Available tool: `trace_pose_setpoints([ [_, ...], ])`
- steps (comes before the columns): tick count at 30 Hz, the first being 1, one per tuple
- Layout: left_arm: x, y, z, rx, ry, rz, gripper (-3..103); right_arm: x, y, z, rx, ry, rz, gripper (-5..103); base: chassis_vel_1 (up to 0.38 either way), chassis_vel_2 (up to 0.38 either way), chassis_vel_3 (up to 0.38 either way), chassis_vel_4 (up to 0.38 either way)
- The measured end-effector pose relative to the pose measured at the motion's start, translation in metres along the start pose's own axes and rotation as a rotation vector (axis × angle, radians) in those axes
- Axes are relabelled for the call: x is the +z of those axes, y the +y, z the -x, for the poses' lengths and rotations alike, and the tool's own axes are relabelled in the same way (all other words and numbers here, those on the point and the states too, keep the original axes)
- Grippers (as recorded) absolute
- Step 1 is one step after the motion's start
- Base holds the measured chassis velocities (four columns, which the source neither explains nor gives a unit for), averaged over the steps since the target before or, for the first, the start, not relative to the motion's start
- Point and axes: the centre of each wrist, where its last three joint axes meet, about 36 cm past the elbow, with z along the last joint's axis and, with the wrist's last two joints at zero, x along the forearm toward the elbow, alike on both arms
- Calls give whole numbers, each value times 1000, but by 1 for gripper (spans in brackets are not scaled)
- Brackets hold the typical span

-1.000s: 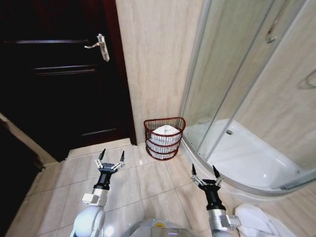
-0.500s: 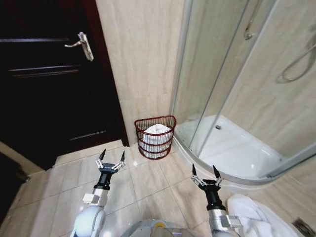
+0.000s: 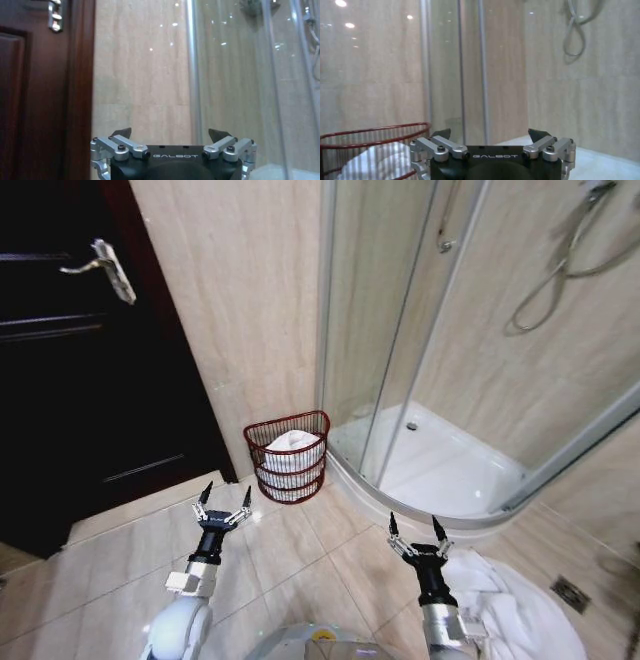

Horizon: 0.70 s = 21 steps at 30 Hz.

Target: Discard the used towel into the hamper.

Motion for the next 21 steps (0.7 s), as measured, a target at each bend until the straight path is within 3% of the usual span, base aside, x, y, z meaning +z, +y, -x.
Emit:
trace_pose_setpoints([
  [21,0,-2,0,4,-1,3,100,3,-4,-6,22,2,-3,100,-89,-90,-91,-85],
])
